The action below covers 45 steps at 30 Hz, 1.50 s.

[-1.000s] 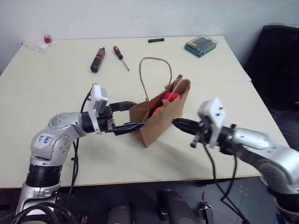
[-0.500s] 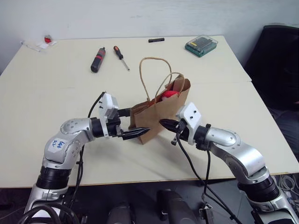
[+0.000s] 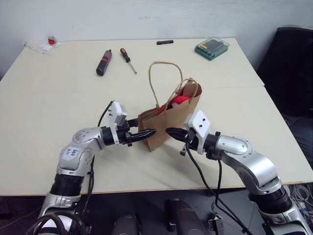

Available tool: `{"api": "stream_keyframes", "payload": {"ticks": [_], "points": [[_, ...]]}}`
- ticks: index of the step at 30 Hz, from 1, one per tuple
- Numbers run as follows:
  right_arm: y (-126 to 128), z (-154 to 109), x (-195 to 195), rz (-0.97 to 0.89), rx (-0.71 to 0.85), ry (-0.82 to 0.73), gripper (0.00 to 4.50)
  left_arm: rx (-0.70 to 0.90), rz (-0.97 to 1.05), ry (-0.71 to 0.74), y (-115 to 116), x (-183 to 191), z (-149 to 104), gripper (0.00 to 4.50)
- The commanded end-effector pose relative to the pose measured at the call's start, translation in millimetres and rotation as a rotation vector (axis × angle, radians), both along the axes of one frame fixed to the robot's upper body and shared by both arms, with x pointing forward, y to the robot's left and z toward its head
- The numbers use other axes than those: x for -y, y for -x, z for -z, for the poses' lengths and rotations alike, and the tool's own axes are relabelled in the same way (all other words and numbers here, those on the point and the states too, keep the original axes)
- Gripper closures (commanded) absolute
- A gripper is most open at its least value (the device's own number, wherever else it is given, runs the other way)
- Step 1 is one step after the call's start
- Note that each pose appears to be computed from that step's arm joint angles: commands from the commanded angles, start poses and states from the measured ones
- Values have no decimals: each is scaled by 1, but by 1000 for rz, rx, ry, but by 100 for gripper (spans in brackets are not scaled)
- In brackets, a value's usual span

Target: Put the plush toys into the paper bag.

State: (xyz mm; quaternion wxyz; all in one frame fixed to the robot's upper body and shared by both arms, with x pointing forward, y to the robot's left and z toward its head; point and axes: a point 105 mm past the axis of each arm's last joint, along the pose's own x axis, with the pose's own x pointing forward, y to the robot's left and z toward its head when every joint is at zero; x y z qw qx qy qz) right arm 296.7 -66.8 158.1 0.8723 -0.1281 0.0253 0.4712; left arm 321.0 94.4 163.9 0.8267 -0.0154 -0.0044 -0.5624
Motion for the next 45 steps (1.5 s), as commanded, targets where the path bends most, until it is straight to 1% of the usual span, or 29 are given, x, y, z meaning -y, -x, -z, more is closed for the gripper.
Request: {"api": "stream_keyframes", "payload": {"ticks": [1,4,5,6,9,10,14,18,20,23,26,29,31,33,35,37,40,41,43,45], "points": [[5,-15,5,-1,76,-20,450,47,17,1,-3,8,-4,326],[7,-25,19,49,126,-7,450,59,55,-16,-10,13,-1,423],[10,-30,26,62,128,-6,450,59,85,-20,-11,15,-2,447],[14,-34,34,71,131,-8,450,58,126,-22,-11,17,-2,447],[38,-50,55,59,123,-11,390,45,319,-27,-2,19,-7,450],[47,-55,62,51,117,-8,361,40,361,-35,-2,20,-10,450],[93,-69,93,29,59,36,221,67,481,-108,-12,26,-15,450],[114,-77,121,120,13,69,84,101,540,-163,-22,35,-13,450],[121,-77,130,166,-2,69,12,129,563,-212,-25,39,-7,450],[122,-74,139,223,-9,64,5,146,557,-261,-30,42,0,450],[121,-70,140,236,-20,55,5,128,515,-280,-36,40,3,450],[120,-66,142,221,-43,53,0,96,497,-256,-36,27,-5,390],[119,-66,143,200,-57,52,0,88,480,-263,-33,8,-12,331],[117,-69,147,174,-68,56,0,68,442,-261,-25,-19,-27,266],[114,-72,151,150,-78,58,0,33,397,-243,-14,-42,-43,209],[109,-77,156,127,-90,56,0,-14,325,-219,5,-72,-62,141],[103,-86,162,102,-93,34,0,-46,234,-222,30,-99,-79,44],[99,-92,165,100,-83,6,0,-52,186,-218,38,-110,-87,15],[92,-104,171,102,-67,-43,0,-66,128,-205,53,-124,-99,7],[87,-112,177,101,-61,-72,0,-57,82,-201,62,-129,-104,7]]}}
